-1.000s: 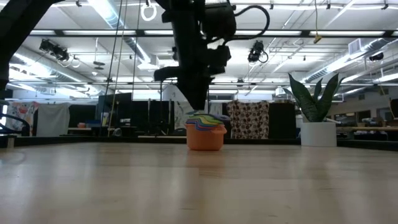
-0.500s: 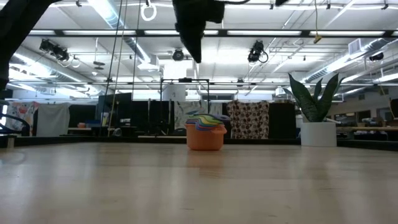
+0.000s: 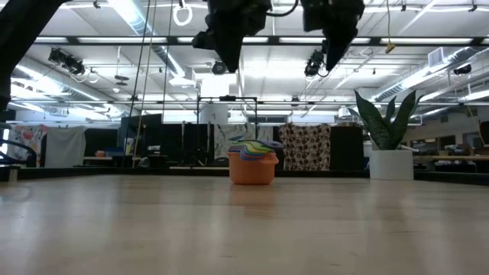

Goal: Nest measuring cups in basket
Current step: Adjust the nested measuring cup

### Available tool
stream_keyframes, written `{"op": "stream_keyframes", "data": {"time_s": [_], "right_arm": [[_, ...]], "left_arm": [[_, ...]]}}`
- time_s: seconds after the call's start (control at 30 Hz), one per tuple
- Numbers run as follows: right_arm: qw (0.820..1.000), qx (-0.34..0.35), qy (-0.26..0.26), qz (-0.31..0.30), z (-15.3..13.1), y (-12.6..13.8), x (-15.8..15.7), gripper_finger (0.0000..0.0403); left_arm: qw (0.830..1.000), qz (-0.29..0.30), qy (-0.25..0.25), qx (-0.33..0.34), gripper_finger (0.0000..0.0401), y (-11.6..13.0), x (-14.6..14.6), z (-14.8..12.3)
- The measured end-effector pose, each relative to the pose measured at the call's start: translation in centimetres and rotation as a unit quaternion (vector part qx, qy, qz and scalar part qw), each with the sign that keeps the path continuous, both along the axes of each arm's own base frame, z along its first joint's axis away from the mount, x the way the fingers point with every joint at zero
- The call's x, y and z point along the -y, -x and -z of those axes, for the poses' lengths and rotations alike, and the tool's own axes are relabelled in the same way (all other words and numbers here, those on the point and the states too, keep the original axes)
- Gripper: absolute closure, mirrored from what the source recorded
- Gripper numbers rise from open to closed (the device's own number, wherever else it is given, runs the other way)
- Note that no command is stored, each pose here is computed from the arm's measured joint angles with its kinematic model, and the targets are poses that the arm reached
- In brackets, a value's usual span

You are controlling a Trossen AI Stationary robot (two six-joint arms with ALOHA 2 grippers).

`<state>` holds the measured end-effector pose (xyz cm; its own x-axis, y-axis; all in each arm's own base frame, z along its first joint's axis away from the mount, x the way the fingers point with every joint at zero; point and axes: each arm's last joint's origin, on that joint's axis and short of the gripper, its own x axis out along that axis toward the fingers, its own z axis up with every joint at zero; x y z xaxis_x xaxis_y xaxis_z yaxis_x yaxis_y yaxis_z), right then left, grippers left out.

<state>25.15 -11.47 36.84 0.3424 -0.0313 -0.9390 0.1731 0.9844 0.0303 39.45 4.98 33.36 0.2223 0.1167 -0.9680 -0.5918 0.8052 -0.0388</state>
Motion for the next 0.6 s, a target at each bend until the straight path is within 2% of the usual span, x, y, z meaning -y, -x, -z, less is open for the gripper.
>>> {"op": "stream_keyframes", "data": {"time_s": [0.07,0.2,0.33,0.43,0.6], "right_arm": [[1.0,-0.009,-0.003,-0.013,1.0,-0.6,0.2,0.0392],[1.0,-0.003,-0.006,-0.019,2.3,-1.0,0.4,0.039],[0.997,0.032,-0.06,-0.022,3.3,-1.4,0.7,0.0397],[0.994,0.068,-0.088,-0.005,4.4,-2.1,1.0,0.0396],[0.99,0.056,-0.118,0.045,7.1,-2.2,1.1,0.0398]], "left_arm": [[1.0,-0.013,-0.004,-0.001,0.0393,0.0,0.5,0.0],[0.998,-0.045,-0.034,-0.039,0.0394,0.7,1.3,0.1],[0.995,-0.063,-0.047,-0.06,0.0397,1.1,1.5,0.8],[0.993,-0.051,-0.039,-0.099,0.0398,1.6,1.9,2.2],[0.984,-0.01,-0.007,-0.178,0.0399,2.1,3.6,7.2]]}}
